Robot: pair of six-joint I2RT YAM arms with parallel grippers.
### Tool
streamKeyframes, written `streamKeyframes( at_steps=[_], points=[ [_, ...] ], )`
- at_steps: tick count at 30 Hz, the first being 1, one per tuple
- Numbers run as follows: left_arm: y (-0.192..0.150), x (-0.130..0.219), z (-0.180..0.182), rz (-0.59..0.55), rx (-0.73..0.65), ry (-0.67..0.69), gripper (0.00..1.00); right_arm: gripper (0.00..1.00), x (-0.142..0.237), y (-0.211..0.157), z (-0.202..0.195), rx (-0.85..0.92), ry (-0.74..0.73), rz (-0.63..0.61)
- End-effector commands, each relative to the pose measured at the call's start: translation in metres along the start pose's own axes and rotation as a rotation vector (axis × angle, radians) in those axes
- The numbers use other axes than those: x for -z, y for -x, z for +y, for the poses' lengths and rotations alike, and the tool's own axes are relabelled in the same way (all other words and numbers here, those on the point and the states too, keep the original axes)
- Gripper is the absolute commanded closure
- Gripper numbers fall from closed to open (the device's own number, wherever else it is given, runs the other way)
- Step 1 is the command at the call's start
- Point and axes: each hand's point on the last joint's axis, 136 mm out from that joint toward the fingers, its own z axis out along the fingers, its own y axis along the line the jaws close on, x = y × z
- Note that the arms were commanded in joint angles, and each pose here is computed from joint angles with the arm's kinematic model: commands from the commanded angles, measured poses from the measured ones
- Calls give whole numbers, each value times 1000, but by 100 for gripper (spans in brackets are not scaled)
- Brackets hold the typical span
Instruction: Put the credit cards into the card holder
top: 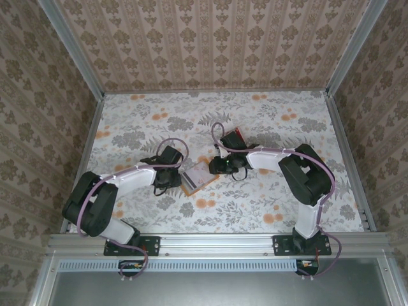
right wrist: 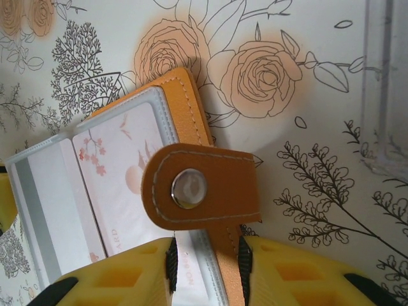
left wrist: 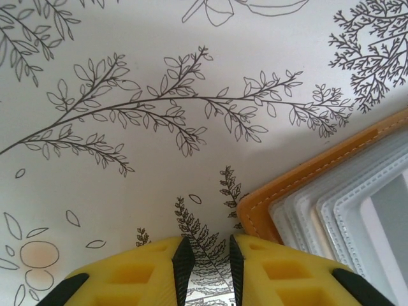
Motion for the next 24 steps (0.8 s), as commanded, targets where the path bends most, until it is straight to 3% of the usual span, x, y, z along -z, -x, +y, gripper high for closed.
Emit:
streamKeyframes(
  at_steps=[1,11,24],
  points=[
    [-1,-14,-16,8,-10,-58,71,66,-7,-9,16,25,50,44],
    [-1,-15,-16,9,-13,-54,71,66,-4,-12,20,97,-22,56],
    [1,-13,-18,6,-19,-57,71,66,15,2,42,121,25,3]
  ],
)
